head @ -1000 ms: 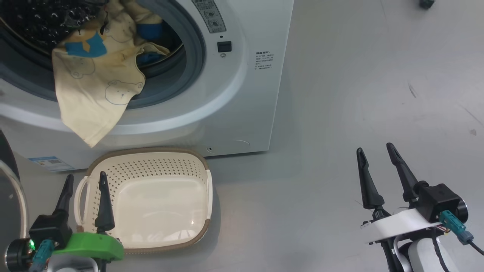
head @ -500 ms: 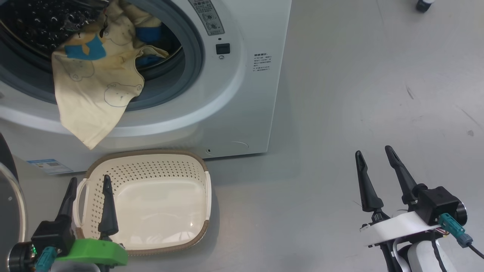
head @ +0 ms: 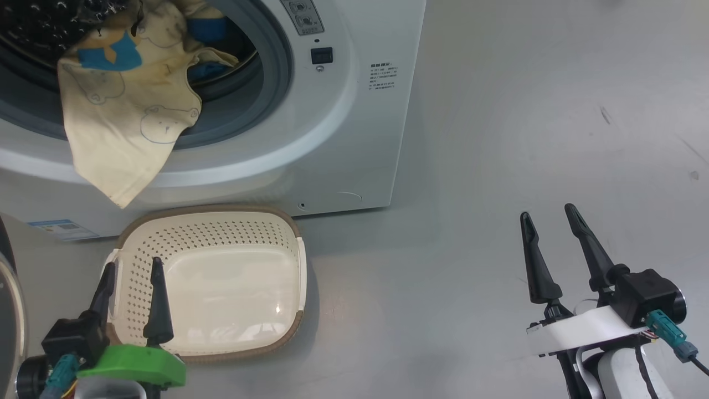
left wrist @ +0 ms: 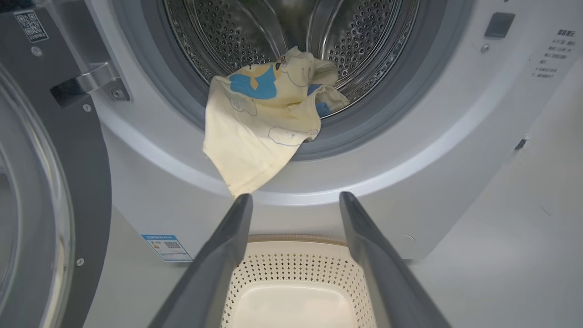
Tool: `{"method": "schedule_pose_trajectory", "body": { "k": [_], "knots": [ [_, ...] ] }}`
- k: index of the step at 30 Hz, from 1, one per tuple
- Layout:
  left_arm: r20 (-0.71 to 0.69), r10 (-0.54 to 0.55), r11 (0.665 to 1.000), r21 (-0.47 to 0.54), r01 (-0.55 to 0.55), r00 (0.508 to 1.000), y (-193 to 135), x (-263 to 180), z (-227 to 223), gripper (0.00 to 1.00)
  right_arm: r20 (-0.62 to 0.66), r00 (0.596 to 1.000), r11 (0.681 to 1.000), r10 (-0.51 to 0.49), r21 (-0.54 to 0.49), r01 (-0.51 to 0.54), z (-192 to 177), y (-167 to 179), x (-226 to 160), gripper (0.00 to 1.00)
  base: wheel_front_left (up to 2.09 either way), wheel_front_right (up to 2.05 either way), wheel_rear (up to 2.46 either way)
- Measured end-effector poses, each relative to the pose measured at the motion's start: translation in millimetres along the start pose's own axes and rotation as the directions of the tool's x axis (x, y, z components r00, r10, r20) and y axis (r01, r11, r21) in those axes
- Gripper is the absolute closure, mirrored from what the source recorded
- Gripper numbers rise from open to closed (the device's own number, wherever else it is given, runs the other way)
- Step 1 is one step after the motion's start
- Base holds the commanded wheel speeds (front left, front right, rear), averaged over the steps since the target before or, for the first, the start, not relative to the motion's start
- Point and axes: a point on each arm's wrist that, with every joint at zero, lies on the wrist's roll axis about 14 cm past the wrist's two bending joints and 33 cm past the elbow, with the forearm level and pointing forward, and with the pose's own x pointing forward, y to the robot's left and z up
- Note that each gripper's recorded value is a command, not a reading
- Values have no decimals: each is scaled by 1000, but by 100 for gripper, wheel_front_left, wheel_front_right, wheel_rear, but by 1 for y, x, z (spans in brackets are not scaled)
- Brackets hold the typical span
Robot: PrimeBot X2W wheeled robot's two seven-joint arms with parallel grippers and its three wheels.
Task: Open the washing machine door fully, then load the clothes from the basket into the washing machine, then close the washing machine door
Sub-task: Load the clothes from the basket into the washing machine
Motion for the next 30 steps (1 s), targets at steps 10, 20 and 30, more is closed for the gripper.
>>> {"method": "schedule_pose_trajectory", "body": {
  "k": [10,20,30],
  "knots": [
    [-88,23,1000,-16,-25,996,11,40,-14,0,6,1000,1000,17,6,-17,-4,0,20,0,0,0,0],
    [-188,57,998,-1,-58,981,31,99,-33,0,-15,1000,1000,-12,8,13,-19,-16,40,0,0,0,0],
    [-311,115,993,28,-112,943,58,132,-64,0,-46,998,999,-50,0,51,-34,-33,46,0,0,0,0]
  ]
}}
